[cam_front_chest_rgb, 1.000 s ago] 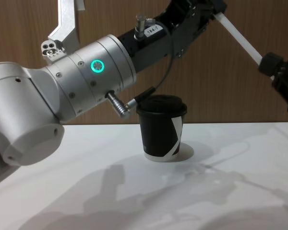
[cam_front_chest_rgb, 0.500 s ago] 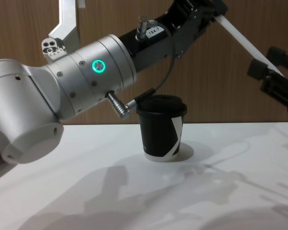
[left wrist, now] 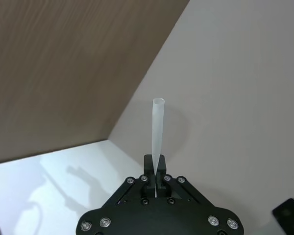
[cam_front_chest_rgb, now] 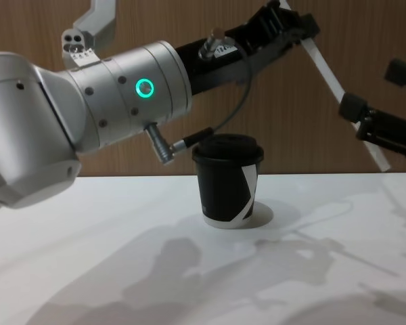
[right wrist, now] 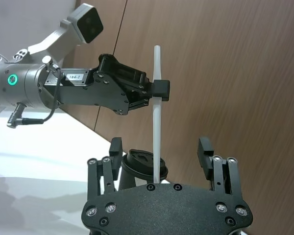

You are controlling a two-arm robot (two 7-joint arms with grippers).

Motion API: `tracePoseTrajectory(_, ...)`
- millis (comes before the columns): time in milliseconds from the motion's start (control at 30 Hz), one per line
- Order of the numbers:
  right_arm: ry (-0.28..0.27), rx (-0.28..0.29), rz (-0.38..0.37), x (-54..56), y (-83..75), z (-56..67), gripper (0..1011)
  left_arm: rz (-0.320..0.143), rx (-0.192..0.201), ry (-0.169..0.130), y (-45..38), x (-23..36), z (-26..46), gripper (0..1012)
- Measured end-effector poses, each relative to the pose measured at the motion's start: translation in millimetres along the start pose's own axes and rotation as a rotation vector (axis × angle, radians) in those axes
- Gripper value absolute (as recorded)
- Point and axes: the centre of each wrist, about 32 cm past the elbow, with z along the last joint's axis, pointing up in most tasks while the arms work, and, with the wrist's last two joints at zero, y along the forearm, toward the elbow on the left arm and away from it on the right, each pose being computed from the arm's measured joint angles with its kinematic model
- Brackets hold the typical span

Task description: Pick up the straw with one hand, pass it to the other hand, and insert it into the cup.

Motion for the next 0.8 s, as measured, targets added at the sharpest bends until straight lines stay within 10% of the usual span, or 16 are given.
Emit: tracePoseTrajectory(800, 0.0, 0.0, 0.0, 0.0, 0.0, 0.0, 1001, 0.236, 0.05, -0.475, -0.5, -41.8, 45.4, 13)
